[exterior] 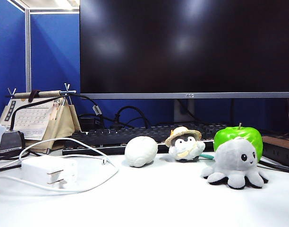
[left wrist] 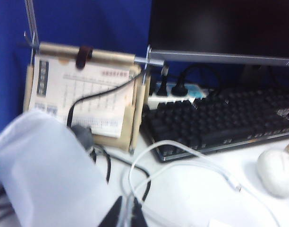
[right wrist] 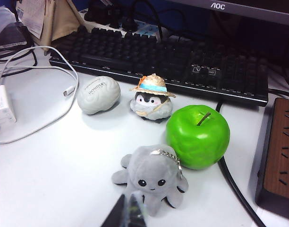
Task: Place the tilting octopus upright.
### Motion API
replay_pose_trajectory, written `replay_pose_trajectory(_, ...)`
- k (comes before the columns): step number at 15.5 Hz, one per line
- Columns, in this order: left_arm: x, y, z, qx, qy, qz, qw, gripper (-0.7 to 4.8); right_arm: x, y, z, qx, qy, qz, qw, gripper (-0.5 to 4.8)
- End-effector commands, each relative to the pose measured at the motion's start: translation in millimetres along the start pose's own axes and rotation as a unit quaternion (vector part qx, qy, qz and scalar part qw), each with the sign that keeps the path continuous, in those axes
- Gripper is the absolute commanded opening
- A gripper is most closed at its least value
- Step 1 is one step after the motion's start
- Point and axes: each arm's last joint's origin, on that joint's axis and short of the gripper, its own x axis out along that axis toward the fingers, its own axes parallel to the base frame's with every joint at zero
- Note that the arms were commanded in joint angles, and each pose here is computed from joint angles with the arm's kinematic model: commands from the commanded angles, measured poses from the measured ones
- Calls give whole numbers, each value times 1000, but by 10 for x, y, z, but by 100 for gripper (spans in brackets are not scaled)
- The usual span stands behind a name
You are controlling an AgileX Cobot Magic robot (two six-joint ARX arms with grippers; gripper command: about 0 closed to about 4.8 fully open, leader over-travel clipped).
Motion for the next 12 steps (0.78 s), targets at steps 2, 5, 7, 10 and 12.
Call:
replay_pose_trajectory(2, 5, 8, -66, -4, -8, 3, 1000, 25, -5, 1, 25, 7, -8, 1, 1000, -5)
replay_pose_trajectory(5, 4, 13, -63, -6, -10, 12, 1000, 25, -5, 1, 25, 7, -8, 2, 1000, -5)
replay_pose_trajectory(7, 6, 14, -69, -6, -10, 13, 1000, 25, -5, 1, 25, 7, -8, 1, 1000, -5)
replay_pose_trajectory(10, 25, 21, -138, -14, 0, 13, 1000, 25, -5, 1, 25, 7, -8, 1, 1000, -5)
replay_pose_trajectory(12, 26, 21, -138, -15, -1, 13, 1000, 25, -5, 1, 25, 7, -8, 1, 1000, -5)
